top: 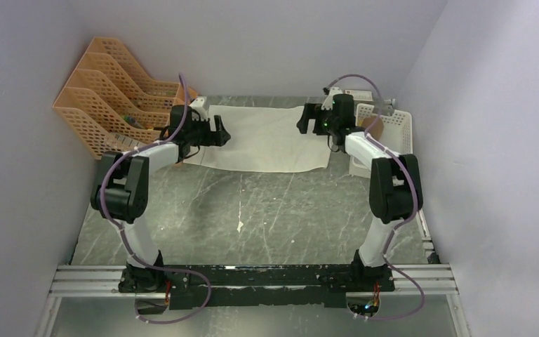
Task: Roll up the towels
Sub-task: Flatten out the towel at the center of the board.
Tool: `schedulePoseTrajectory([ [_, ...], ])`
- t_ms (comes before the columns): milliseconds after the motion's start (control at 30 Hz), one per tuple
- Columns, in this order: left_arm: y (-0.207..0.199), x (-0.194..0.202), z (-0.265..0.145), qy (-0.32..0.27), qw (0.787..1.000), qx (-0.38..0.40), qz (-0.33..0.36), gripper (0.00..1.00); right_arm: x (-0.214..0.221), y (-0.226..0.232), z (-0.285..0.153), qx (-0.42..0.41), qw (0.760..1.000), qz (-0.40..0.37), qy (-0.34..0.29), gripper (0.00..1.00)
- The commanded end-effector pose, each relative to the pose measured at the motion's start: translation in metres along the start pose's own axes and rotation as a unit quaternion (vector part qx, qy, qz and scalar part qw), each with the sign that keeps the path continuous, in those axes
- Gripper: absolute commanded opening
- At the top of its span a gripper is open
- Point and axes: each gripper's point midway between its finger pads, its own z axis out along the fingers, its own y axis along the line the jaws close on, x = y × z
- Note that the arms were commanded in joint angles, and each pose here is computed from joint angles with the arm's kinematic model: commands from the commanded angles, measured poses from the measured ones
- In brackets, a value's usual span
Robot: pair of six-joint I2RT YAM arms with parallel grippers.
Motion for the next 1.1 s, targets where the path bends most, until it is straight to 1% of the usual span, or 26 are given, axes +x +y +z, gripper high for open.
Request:
schedulePoseTrajectory([
  [0,0.027,0.014,0.011,0.004,0.999,-0.048,-0.02,0.97,0.045,0.008,0.014,-0.019,0.993,-0.006,0.119,1.0],
  [100,0.041,0.025,0.019,0.016,0.997,-0.068,-0.022,0.97,0.065,0.008,0.023,-0.02,0.987,-0.008,0.158,1.0],
  [233,0.048,0.039,0.018,0.028,0.996,-0.077,-0.032,0.97,0.091,0.002,0.02,-0.008,0.982,0.005,0.189,1.0],
  [300,0.051,0.051,0.011,0.038,0.995,-0.089,-0.038,0.97,0.107,-0.004,0.014,0.006,0.978,0.01,0.208,1.0],
  [433,0.054,0.079,-0.008,0.062,0.989,-0.116,-0.071,0.97,0.137,-0.011,-0.005,0.029,0.969,0.024,0.246,1.0],
  [533,0.063,0.104,-0.026,0.081,0.981,-0.156,-0.088,0.97,0.148,-0.013,-0.021,0.037,0.966,0.031,0.253,1.0],
  [600,0.068,0.118,-0.035,0.085,0.974,-0.176,-0.114,0.97,0.142,-0.012,-0.026,0.036,0.97,0.032,0.238,1.0],
  [667,0.066,0.114,-0.038,0.075,0.975,-0.174,-0.119,0.97,0.115,-0.007,-0.03,0.031,0.98,0.026,0.194,1.0],
  [800,0.052,0.082,-0.039,0.047,0.981,-0.148,-0.116,0.97,0.046,0.005,-0.052,0.039,0.994,0.018,0.101,1.0],
  [867,0.045,0.06,-0.042,0.032,0.984,-0.141,-0.106,0.97,0.029,0.006,-0.071,0.061,0.996,0.005,0.071,1.0],
  [933,0.039,0.04,-0.044,0.018,0.986,-0.131,-0.097,0.97,0.032,0.0,-0.09,0.111,0.991,-0.035,0.06,1.0],
  [1000,0.034,0.024,-0.045,0.012,0.989,-0.122,-0.087,0.97,0.042,-0.009,-0.109,0.178,0.977,-0.103,0.052,1.0],
  [1067,0.03,0.013,-0.043,0.007,0.99,-0.114,-0.081,0.97,0.057,-0.008,-0.12,0.199,0.965,-0.163,0.055,1.0],
])
